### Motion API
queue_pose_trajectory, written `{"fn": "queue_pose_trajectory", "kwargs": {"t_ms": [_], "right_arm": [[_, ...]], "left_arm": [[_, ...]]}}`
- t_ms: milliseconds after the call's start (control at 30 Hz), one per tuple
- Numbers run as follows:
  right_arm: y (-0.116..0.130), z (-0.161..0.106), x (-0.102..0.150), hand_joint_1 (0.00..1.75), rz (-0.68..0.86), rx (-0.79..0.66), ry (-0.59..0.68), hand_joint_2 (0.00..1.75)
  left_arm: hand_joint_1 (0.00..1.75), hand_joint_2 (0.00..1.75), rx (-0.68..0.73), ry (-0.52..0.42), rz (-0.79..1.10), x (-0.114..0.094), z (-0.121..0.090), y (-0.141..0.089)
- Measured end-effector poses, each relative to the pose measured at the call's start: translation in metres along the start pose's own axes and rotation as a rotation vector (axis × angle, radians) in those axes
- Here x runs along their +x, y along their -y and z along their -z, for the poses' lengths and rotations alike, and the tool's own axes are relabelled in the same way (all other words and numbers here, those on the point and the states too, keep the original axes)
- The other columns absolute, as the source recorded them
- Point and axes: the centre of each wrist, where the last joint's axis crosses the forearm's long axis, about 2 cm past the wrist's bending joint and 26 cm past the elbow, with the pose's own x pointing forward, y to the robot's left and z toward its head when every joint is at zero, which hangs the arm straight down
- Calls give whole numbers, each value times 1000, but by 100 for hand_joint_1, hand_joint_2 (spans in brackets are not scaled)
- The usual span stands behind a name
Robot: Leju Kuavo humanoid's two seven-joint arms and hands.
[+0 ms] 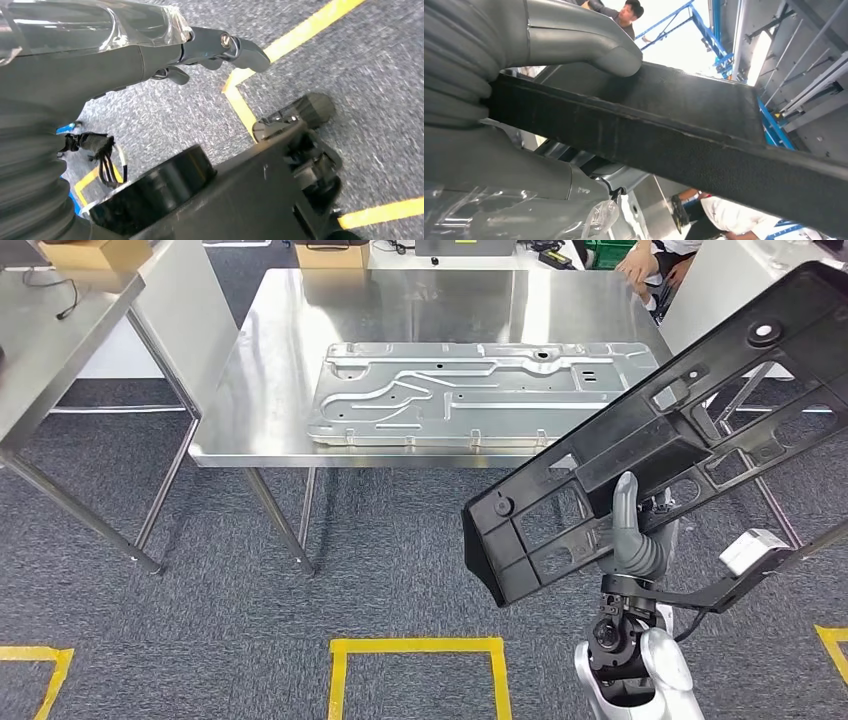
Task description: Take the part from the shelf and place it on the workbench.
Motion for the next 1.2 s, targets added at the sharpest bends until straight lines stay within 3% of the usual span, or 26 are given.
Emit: {"fn": "queue_pose_trajectory", "kwargs": {"t_ms": [1200], "right_arm": [[-1, 0, 0, 175, -10, -7, -5, 175]], "left_arm": [[0, 175, -4, -10, -14, -7, -1, 1]]}}
